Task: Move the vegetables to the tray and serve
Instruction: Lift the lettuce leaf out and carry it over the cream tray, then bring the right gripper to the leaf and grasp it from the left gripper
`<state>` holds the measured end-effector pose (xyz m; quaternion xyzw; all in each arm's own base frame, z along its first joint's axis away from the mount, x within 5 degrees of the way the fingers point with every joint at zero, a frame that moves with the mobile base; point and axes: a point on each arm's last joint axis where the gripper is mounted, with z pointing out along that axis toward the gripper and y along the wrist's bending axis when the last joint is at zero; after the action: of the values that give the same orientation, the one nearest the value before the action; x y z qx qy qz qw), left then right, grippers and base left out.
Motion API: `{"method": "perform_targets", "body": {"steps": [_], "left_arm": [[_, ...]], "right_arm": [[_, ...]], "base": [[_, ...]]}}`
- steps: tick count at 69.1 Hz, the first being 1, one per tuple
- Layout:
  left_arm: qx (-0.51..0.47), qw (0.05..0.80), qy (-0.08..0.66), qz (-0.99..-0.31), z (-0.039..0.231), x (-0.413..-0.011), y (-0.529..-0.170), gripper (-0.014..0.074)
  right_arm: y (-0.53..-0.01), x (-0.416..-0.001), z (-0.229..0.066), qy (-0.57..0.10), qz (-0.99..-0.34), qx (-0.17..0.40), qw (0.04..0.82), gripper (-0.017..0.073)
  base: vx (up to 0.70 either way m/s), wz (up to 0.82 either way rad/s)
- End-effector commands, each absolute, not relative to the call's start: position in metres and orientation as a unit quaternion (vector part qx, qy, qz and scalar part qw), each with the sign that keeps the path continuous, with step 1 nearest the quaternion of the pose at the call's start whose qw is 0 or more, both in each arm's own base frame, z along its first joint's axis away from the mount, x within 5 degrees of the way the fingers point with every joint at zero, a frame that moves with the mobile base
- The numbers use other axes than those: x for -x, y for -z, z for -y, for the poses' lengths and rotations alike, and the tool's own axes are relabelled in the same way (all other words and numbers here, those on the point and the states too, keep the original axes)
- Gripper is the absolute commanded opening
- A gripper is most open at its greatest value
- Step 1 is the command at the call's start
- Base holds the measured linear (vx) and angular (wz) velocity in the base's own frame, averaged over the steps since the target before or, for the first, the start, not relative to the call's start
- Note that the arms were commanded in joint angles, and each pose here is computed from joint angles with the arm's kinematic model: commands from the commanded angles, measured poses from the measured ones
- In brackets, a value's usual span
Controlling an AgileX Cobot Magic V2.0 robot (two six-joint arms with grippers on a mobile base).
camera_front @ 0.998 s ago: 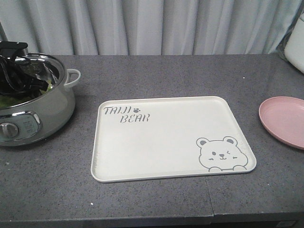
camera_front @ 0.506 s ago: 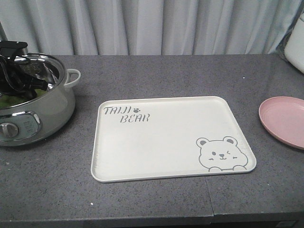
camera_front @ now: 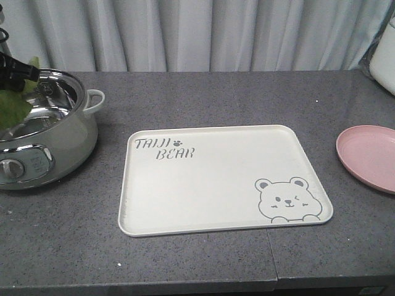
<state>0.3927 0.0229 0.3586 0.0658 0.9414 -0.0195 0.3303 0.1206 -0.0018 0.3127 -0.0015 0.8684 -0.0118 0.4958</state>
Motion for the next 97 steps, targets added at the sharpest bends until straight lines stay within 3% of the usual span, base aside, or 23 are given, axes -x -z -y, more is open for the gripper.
{"method": "perform_targets", "body": {"steps": [1, 25, 73, 97], "left_arm": [[-0.072, 0.408, 0.018, -0.910, -0.014, -0.366, -0.410, -0.0007], [-0.127, 0.457, 0.038, -0.880, 0.029, -0.309, -0.445, -0.0007], [-0.293, 0.422, 0.130, -0.848, 0.150, -0.265, -0.387, -0.0007], [-0.310, 0.416, 0.139, -0.843, 0.163, -0.259, -0.376, -0.0007]], "right_arm": [[-0.328, -0.124, 0.002, 0.018, -0.845, 0.009, 0.535, 0.0462], [-0.328, -0.124, 0.002, 0.018, -0.845, 0.009, 0.535, 0.0462], [-0.328, -0.124, 0.002, 0.018, -0.845, 0.009, 0.535, 0.0462], [-0.329, -0.125, 0.002, 0.018, -0.842, 0.009, 0.539, 0.0462]], "base": [[0.00, 0.00], [0.00, 0.00], [0.00, 0.00], [0.00, 0.00]]}}
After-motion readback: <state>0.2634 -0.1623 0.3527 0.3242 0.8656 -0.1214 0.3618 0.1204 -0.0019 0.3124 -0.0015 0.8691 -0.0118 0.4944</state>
